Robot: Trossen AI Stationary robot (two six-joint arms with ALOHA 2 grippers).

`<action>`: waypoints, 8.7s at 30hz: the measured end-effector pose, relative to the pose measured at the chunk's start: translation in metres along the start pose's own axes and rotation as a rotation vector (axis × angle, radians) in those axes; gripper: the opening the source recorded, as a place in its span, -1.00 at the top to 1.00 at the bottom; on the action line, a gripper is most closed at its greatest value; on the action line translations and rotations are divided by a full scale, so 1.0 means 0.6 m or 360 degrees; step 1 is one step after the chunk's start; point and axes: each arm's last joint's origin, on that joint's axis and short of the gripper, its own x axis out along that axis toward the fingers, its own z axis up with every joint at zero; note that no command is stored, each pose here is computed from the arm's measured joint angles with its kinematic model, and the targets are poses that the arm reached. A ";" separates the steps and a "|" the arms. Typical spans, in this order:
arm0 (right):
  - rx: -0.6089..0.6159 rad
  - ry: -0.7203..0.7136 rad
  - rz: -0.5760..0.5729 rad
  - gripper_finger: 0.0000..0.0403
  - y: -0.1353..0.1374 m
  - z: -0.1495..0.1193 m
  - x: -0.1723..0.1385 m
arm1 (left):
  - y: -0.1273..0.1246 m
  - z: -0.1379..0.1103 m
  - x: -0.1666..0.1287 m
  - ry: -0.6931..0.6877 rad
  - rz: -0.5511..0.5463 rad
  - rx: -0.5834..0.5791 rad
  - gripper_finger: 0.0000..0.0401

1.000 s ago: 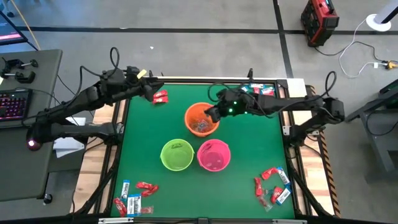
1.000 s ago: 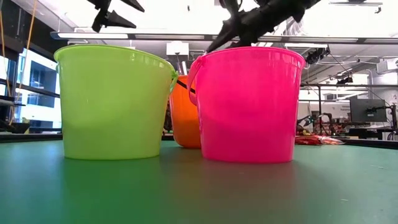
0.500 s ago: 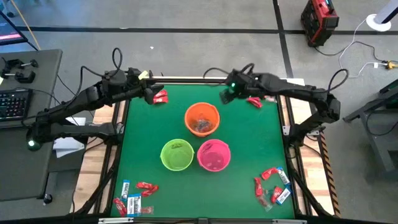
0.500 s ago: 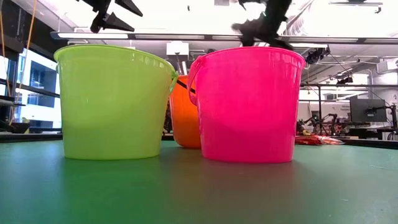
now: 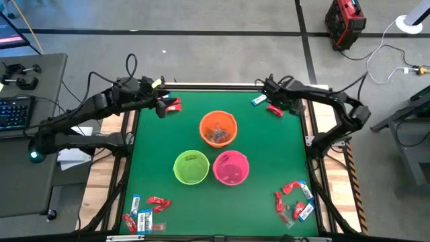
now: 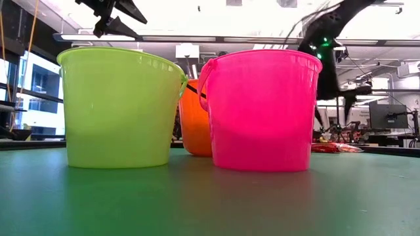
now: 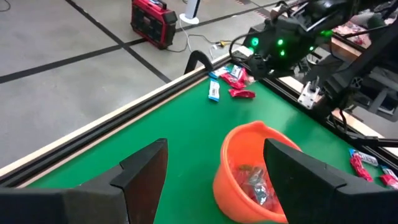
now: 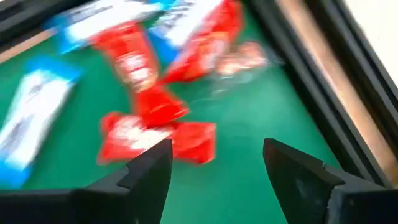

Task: Sort candy by brand, put in halloween buckets
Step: Put the orange gummy into the orange bucket, then put the red gummy into the orange bucket, then put the blue gummy into the orange bucket

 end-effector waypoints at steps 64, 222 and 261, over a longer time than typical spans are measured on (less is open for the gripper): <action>0.0564 -0.0030 -0.0047 0.67 -0.042 0.040 0.140 | 0.047 -0.033 -0.007 0.0438 0.0143 -0.0119 -0.27; -0.1680 -0.0519 0.2112 -0.40 -0.089 -0.131 -0.356 | -0.221 -0.072 0.204 0.0317 -0.0363 0.0618 0.94; -0.2712 0.0764 0.0358 -0.40 -0.367 -0.496 -0.207 | -0.167 0.015 0.064 0.0094 -0.0239 0.0369 -0.17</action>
